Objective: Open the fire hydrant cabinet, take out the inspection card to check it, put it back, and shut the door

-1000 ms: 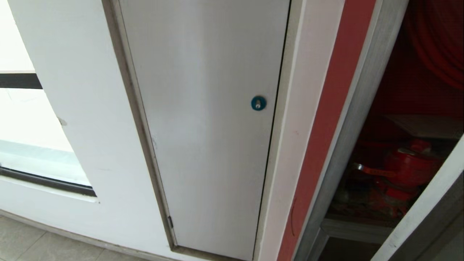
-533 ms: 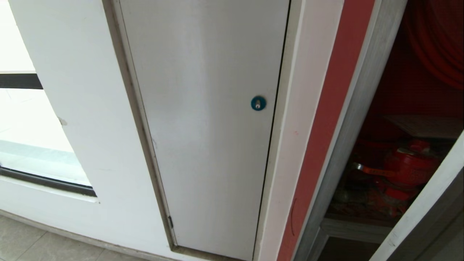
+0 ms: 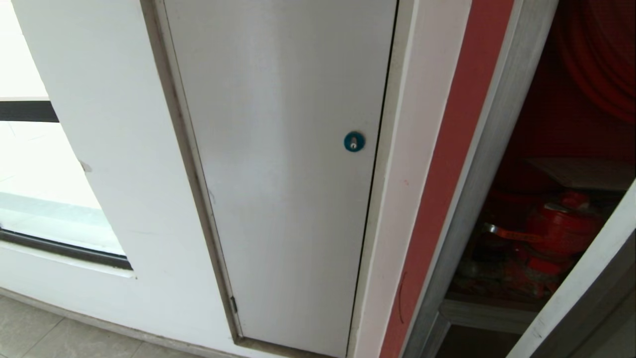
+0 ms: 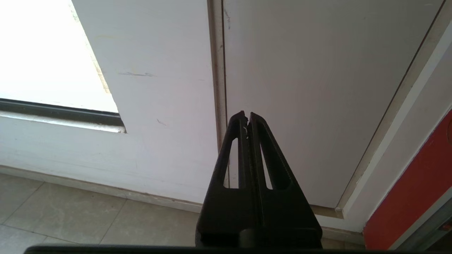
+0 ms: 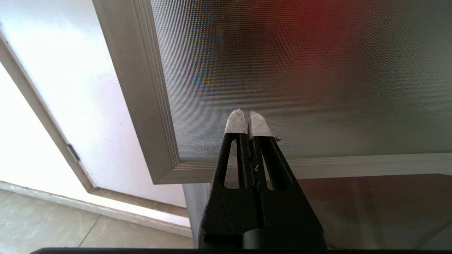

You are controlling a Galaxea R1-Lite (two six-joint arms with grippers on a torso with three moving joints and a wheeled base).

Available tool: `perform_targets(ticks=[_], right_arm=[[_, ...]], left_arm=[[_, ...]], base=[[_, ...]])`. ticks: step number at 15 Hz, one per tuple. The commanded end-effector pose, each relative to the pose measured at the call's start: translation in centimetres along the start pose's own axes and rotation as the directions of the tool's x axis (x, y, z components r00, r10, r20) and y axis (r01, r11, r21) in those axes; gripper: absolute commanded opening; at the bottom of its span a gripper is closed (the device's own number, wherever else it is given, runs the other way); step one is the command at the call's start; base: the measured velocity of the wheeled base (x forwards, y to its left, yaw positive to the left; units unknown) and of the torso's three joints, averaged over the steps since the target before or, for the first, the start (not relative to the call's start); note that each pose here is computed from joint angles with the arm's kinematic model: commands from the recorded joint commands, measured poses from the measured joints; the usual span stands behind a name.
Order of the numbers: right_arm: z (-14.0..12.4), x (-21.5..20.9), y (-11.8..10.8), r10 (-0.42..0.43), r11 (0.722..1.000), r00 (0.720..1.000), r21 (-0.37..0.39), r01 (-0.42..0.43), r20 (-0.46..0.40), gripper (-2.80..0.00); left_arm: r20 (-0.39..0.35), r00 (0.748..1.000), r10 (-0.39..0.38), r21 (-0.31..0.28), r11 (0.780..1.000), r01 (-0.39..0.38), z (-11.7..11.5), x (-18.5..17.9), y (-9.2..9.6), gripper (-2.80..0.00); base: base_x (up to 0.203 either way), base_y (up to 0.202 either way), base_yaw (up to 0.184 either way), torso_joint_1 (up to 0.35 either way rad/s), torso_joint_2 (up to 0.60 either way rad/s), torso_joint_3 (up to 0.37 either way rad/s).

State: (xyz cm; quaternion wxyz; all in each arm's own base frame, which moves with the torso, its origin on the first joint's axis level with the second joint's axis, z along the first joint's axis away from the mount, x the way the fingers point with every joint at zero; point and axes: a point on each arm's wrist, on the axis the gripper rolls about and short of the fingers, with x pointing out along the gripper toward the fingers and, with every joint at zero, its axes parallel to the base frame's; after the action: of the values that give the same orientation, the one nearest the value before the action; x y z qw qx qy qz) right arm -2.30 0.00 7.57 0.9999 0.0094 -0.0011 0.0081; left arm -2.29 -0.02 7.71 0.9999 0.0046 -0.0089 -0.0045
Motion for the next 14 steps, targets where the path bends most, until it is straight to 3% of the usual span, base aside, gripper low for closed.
perform_targets(ticks=[1, 5, 8, 11, 14], right_arm=[[0.9, -0.3, 0.0, 0.001, 1.0, 1.0, 0.001, -0.001, 0.03, -2.8], [5.1, -2.1, 0.1, 0.013, 1.0, 0.995, 0.001, -0.013, 0.103, -2.8], [8.5, -3.6, 0.4, 0.107, 0.994, 0.993, 0.003, -0.108, 0.058, -2.8], [12.7, -4.2, 0.9, 0.274, 0.96, 0.962, 0.058, -0.273, -0.004, -2.8], [16.1, -2.8, 1.2, 0.409, 0.91, 0.911, 0.102, -0.402, -0.057, -2.8]], left_arm=[[-0.007, 1.0, 0.0, 0.0, 1.0, 0.0, -0.2, 0.1, 0.0, -2.8], [-0.007, 1.0, 0.0, 0.0, 1.0, 0.0, -0.2, 0.1, 0.0, -2.8], [-0.007, 1.0, 0.0, 0.0, 1.0, 0.0, -0.2, 0.1, 0.0, -2.8], [-0.007, 1.0, 0.0, 0.0, 1.0, 0.0, -0.2, 0.1, 0.0, -2.8], [-0.007, 1.0, 0.0, 0.0, 1.0, 0.0, -0.2, 0.1, 0.0, -2.8]], base=[[0.0, 0.0, 0.0, 0.0, 0.0, 0.0], [0.0, 0.0, 0.0, 0.0, 0.0, 0.0], [0.0, 0.0, 0.0, 0.0, 0.0, 0.0], [0.0, 0.0, 0.0, 0.0, 0.0, 0.0], [0.0, 0.0, 0.0, 0.0, 0.0, 0.0]])
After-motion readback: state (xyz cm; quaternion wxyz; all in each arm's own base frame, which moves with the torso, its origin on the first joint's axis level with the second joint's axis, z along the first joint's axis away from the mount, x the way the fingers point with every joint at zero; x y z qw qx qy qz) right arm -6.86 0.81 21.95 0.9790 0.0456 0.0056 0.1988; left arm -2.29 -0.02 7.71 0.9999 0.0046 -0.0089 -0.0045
